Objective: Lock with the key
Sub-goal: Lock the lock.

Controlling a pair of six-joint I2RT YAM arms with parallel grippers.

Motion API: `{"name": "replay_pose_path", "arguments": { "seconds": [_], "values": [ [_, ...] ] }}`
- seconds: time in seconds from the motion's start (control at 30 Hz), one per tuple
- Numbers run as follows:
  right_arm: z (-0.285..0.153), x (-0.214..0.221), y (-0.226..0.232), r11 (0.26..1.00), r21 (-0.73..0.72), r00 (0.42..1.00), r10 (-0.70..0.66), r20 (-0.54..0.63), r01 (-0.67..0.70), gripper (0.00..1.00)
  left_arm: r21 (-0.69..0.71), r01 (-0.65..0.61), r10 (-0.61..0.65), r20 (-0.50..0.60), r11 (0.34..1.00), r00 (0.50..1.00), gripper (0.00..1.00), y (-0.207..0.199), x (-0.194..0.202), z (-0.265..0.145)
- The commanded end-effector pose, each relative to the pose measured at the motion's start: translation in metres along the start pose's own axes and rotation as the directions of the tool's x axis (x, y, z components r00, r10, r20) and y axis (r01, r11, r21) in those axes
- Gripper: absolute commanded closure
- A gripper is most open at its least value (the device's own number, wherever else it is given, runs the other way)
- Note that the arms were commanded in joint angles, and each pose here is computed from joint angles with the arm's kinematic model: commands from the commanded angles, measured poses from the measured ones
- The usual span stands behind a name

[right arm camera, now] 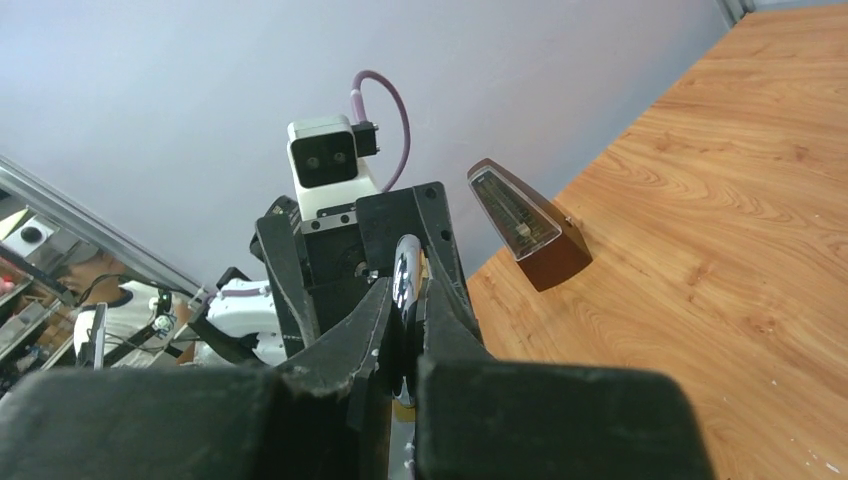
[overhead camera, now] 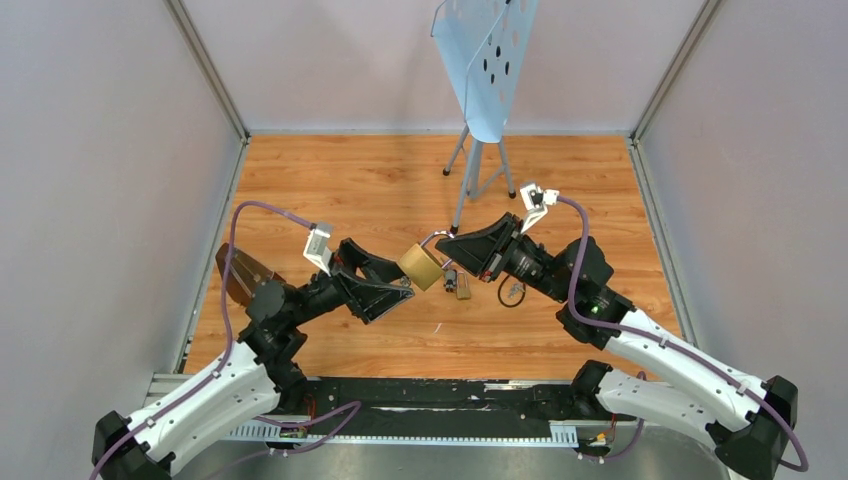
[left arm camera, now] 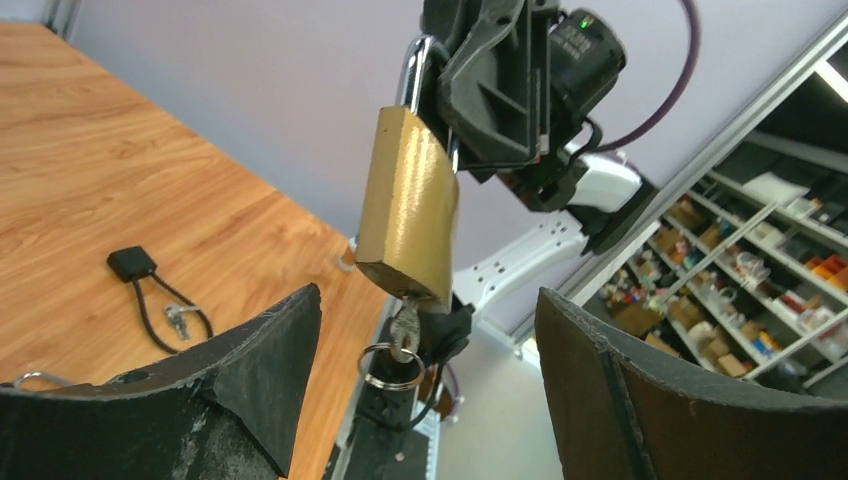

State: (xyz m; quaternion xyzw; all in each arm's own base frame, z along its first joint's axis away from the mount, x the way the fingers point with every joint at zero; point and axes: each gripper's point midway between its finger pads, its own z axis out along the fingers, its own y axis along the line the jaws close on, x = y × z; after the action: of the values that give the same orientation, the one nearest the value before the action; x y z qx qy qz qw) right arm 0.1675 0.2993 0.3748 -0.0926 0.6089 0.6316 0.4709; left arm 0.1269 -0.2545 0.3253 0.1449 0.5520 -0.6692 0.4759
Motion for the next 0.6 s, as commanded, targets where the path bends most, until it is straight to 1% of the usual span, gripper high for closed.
{"name": "replay_pose_path", "arguments": {
  "seconds": [0.0, 0.03, 0.07, 0.1, 0.13, 0.17, 0.27, 0.43, 0.53, 0.57],
  "values": [
    [-0.005, -0.042, 0.056, 0.981, -0.168, 0.991, -0.076, 0.113, 0.094, 1.0, 0.053, -0.096, 0.101, -0.108, 0.994, 0.989, 0.17, -0.004, 0.013, 0.005],
    [-0.006, -0.043, 0.057, 0.98, -0.173, 0.99, -0.082, 0.115, 0.101, 1.0, 0.066, -0.101, 0.108, -0.112, 0.993, 0.988, 0.21, -0.005, 0.013, 0.006],
    [-0.006, -0.043, 0.058, 0.979, -0.177, 0.99, -0.083, 0.115, 0.103, 1.0, 0.083, -0.094, 0.105, -0.14, 0.992, 0.985, 0.24, -0.005, 0.019, 0.007],
    [-0.006, -0.043, 0.058, 0.978, -0.18, 0.99, -0.085, 0.115, 0.105, 1.0, 0.101, -0.098, 0.112, -0.141, 0.99, 0.984, 0.3, -0.008, 0.018, 0.008],
    [-0.005, -0.043, 0.059, 0.978, -0.181, 0.99, -0.087, 0.115, 0.107, 1.0, 0.11, -0.082, 0.1, -0.167, 0.991, 0.981, 0.32, -0.006, 0.023, 0.009],
    [-0.006, -0.043, 0.059, 0.978, -0.182, 0.99, -0.087, 0.116, 0.107, 1.0, 0.123, -0.081, 0.101, -0.17, 0.989, 0.98, 0.38, -0.008, 0.023, 0.011],
    [-0.006, -0.043, 0.06, 0.976, -0.188, 0.988, -0.091, 0.122, 0.113, 1.0, 0.141, -0.054, 0.084, -0.22, 0.989, 0.972, 0.47, -0.007, 0.032, 0.012],
    [-0.007, -0.041, 0.06, 0.973, -0.193, 0.988, -0.105, 0.113, 0.125, 1.0, 0.121, -0.061, 0.088, -0.236, 0.991, 0.968, 0.48, -0.001, 0.037, 0.009],
    [-0.009, -0.038, 0.061, 0.971, -0.199, 0.988, -0.116, 0.102, 0.135, 1.0, 0.094, -0.078, 0.099, -0.25, 0.993, 0.963, 0.45, 0.002, 0.038, 0.006],
    [-0.01, -0.037, 0.062, 0.969, -0.203, 0.987, -0.123, 0.098, 0.141, 1.0, 0.094, -0.103, 0.123, -0.244, 0.99, 0.962, 0.44, 0.002, 0.036, 0.005]
  ]
}}
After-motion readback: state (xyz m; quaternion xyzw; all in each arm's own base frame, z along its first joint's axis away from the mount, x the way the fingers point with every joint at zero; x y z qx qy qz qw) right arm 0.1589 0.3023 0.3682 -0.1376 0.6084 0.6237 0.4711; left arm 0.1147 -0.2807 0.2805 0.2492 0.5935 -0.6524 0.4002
